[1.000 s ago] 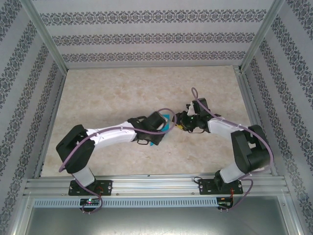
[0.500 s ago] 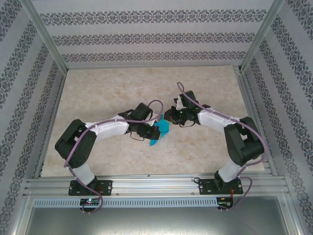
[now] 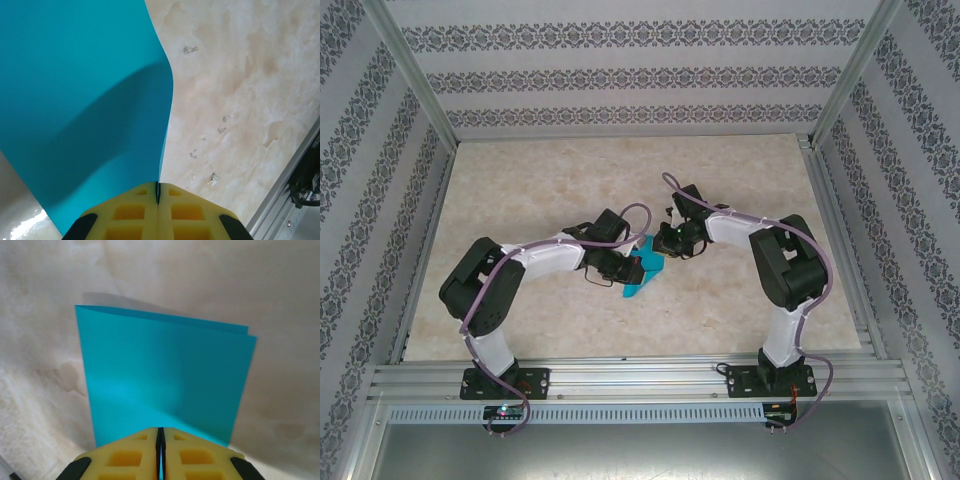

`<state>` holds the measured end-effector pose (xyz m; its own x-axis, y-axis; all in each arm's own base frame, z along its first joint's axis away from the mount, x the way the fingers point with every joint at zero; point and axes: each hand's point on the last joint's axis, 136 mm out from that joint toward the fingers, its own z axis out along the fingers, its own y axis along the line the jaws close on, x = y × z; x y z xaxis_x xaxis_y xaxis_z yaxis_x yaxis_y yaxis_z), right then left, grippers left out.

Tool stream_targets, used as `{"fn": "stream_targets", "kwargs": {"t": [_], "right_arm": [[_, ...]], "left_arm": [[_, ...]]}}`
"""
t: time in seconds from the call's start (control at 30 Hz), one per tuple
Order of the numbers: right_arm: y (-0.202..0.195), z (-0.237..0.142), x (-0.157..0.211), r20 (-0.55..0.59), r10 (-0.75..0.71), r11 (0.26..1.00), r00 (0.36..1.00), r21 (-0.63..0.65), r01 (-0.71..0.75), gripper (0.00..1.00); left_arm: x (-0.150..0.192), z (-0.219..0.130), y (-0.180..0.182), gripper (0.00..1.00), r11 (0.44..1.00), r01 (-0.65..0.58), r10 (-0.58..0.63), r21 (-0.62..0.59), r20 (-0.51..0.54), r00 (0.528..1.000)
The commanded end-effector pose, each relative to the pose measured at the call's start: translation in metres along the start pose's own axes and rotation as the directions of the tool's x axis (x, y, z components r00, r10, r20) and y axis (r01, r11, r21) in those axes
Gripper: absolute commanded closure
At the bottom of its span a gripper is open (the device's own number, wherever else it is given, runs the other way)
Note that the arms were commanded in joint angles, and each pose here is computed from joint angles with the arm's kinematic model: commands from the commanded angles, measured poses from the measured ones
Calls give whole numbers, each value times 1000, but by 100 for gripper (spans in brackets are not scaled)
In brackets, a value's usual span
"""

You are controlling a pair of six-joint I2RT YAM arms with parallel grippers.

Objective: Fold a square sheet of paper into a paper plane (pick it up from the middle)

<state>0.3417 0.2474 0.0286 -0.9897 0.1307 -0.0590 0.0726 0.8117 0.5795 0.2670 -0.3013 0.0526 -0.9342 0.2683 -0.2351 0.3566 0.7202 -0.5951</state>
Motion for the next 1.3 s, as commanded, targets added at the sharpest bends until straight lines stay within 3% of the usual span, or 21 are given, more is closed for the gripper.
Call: {"fn": "stream_targets", "kwargs": {"t": [0.0,0.4,1.27], "right_arm": [[-10,5,3,-31,-52,996,998,72,54,89],[-27,14,7,-85,-102,982,991,150,114,89],[-28,15,10,-103,-115,979,988,157,130,89]], "left_arm": [[-11,-4,3,96,1000,-4,4,-7,7,1000],[-15,-6,20,95,997,24,-25,-75,-4,1000],[-24,1,37,93,990,24,-25,-140,-1,1000]]}}
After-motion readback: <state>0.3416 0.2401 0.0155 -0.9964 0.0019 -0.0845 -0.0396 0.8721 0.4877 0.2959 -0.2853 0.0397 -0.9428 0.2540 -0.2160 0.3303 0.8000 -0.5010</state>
